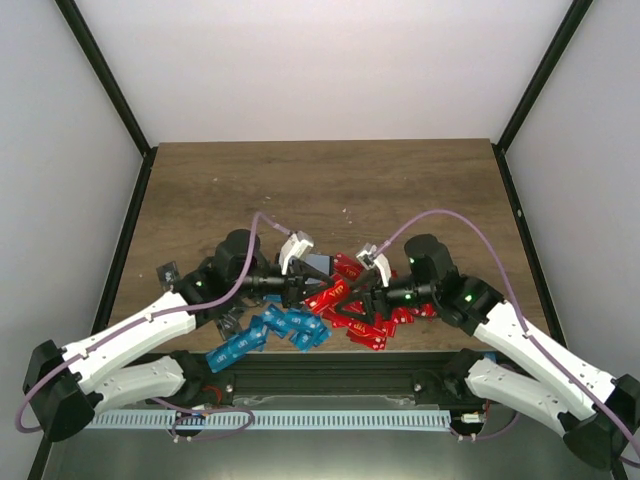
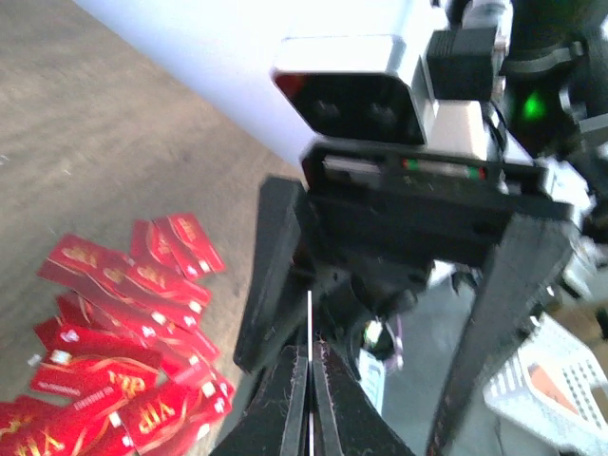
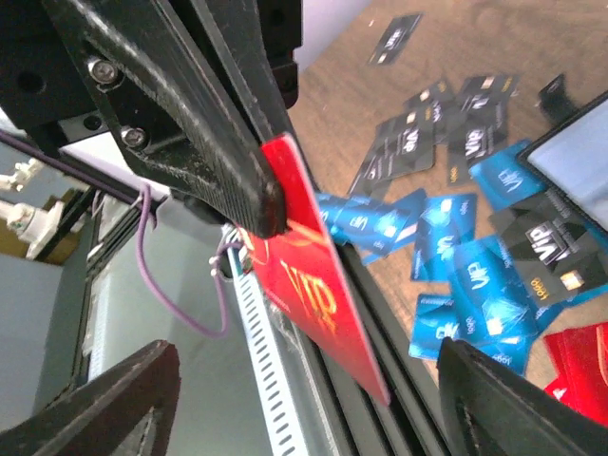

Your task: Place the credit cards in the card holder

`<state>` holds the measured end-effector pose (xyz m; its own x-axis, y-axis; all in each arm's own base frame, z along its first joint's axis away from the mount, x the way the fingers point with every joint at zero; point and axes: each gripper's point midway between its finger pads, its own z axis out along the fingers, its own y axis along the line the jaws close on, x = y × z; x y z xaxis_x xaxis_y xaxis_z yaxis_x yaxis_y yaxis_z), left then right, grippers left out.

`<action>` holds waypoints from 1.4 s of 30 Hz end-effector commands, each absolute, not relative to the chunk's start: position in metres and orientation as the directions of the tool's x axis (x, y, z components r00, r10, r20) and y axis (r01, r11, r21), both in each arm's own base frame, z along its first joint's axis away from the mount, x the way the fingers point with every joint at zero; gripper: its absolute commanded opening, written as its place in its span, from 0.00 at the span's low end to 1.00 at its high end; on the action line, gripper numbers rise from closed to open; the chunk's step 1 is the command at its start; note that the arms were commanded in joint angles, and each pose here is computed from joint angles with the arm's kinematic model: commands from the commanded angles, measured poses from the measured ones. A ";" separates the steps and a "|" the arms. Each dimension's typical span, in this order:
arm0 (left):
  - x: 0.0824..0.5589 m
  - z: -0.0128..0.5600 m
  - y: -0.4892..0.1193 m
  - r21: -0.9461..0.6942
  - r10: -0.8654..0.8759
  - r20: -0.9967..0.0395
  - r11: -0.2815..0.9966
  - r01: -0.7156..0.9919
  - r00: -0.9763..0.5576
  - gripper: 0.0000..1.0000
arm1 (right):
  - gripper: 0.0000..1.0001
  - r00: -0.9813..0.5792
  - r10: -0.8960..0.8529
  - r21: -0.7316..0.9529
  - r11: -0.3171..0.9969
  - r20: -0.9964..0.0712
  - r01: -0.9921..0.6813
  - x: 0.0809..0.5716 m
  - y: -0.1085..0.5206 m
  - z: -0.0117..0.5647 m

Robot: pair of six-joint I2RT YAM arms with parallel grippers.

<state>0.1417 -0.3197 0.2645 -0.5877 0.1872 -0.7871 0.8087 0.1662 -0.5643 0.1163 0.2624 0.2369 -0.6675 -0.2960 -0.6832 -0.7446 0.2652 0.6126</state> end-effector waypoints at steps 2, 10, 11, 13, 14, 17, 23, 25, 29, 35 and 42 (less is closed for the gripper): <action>0.177 0.308 -0.313 -0.593 -0.081 -0.799 0.266 0.760 -0.595 0.04 | 0.79 -0.682 -0.053 0.643 0.289 -0.729 -0.710 0.146 0.268 0.268; 0.198 0.330 -0.299 -0.689 -0.324 -0.722 0.261 0.677 -0.611 0.04 | 0.60 -0.738 0.189 0.762 0.122 -0.647 -0.636 0.158 0.275 0.275; 0.200 0.330 -0.298 -0.696 -0.335 -0.716 0.263 0.669 -0.613 0.04 | 0.57 -0.737 0.197 0.762 0.112 -0.646 -0.638 0.159 0.276 0.278; 0.202 0.330 -0.298 -0.705 -0.351 -0.705 0.257 0.661 -0.616 0.04 | 0.53 -0.729 0.211 0.755 0.086 -0.652 -0.650 0.159 0.278 0.283; 0.203 0.330 -0.298 -0.707 -0.354 -0.703 0.258 0.658 -0.616 0.04 | 0.52 -0.724 0.216 0.751 0.073 -0.655 -0.657 0.159 0.279 0.286; 0.205 0.330 -0.297 -0.713 -0.367 -0.696 0.256 0.652 -0.617 0.04 | 0.48 -0.712 0.234 0.738 0.035 -0.662 -0.674 0.159 0.280 0.296; 0.205 0.331 -0.295 -0.723 -0.390 -0.684 0.245 0.646 -0.617 0.04 | 0.44 -0.688 0.264 0.711 -0.012 -0.676 -0.703 0.160 0.282 0.314; 0.205 0.331 -0.295 -0.724 -0.392 -0.682 0.241 0.647 -0.617 0.04 | 0.41 -0.679 0.273 0.703 -0.017 -0.681 -0.711 0.161 0.283 0.320; 0.203 0.332 -0.295 -0.723 -0.392 -0.681 0.231 0.651 -0.618 0.04 | 0.30 -0.664 0.281 0.687 -0.024 -0.693 -0.726 0.165 0.286 0.331; 0.203 0.328 -0.295 -0.724 -0.387 -0.682 0.238 0.648 -0.620 0.04 | 0.01 -0.666 0.277 0.692 -0.003 -0.693 -0.722 0.173 0.292 0.331; 0.211 0.305 -0.287 -0.711 -0.370 -0.702 0.336 0.617 -0.608 0.29 | 0.01 -0.684 0.249 0.724 0.137 -0.686 -0.677 0.192 0.295 0.311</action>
<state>0.2096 -0.2914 0.3212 -0.6148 -0.3948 -0.6828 0.6291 0.2766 -0.7264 0.1778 0.2944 0.3019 -0.7182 0.2303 -0.6567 -0.6637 0.0569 0.7458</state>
